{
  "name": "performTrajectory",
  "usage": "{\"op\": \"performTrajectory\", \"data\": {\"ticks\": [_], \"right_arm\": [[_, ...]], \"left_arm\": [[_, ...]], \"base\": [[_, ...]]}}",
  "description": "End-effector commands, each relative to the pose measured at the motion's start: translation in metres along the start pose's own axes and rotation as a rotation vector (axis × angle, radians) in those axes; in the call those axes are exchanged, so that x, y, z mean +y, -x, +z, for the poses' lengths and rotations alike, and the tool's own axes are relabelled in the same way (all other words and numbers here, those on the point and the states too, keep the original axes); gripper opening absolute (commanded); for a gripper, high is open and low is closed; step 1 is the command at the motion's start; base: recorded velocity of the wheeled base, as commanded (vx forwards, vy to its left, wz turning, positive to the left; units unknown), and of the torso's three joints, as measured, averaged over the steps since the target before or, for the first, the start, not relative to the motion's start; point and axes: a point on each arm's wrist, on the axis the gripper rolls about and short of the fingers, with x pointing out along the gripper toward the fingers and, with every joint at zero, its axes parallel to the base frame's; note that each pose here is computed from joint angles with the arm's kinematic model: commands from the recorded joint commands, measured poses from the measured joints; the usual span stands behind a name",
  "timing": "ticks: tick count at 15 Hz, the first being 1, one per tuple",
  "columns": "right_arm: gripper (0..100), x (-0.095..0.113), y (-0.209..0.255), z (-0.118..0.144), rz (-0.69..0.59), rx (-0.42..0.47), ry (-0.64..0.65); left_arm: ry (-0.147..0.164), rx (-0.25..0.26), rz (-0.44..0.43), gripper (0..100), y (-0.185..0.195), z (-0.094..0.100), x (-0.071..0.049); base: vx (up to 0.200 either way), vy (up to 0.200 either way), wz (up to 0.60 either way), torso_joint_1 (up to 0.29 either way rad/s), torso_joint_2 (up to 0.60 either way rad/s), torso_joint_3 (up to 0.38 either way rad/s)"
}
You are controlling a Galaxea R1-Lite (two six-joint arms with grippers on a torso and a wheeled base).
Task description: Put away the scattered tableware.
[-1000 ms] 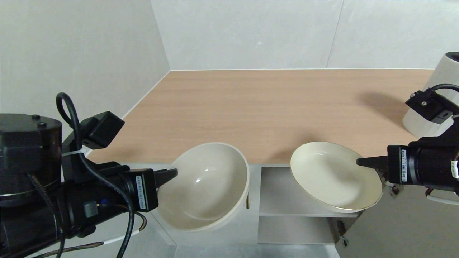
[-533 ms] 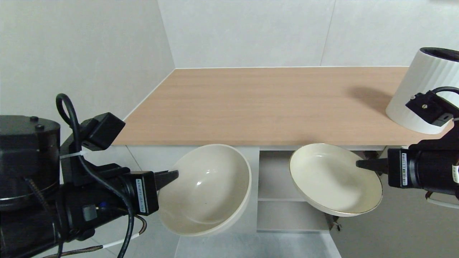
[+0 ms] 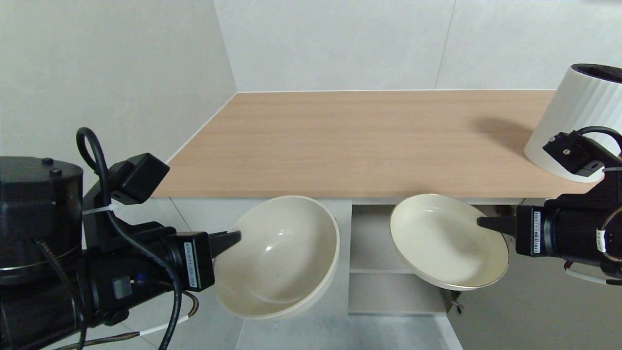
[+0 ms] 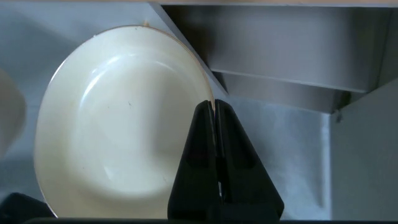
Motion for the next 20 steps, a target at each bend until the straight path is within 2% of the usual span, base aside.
{"op": "performTrajectory", "data": {"ticks": [1,5,20], "right_arm": [[0,-0.0007,-0.0026,-0.0029,-0.005,0.014,0.012],[0,-0.0012,-0.005,-0.0038,-0.009,0.022,0.014],[0,-0.0021,-0.0111,-0.0057,-0.019,0.042,0.016]], "left_arm": [[0.0,0.006,0.005,0,-0.0023,-0.0007,0.0001],[-0.001,0.013,0.008,0,-0.0044,-0.0015,0.0002],[-0.002,0.019,0.011,0,-0.0061,-0.0022,0.0003]], "base": [[0.0,0.0,0.0,0.0,0.0,0.0],[0.0,0.0,0.0,-0.074,0.17,0.091],[0.0,0.0,0.0,-0.19,0.45,0.255]]}}
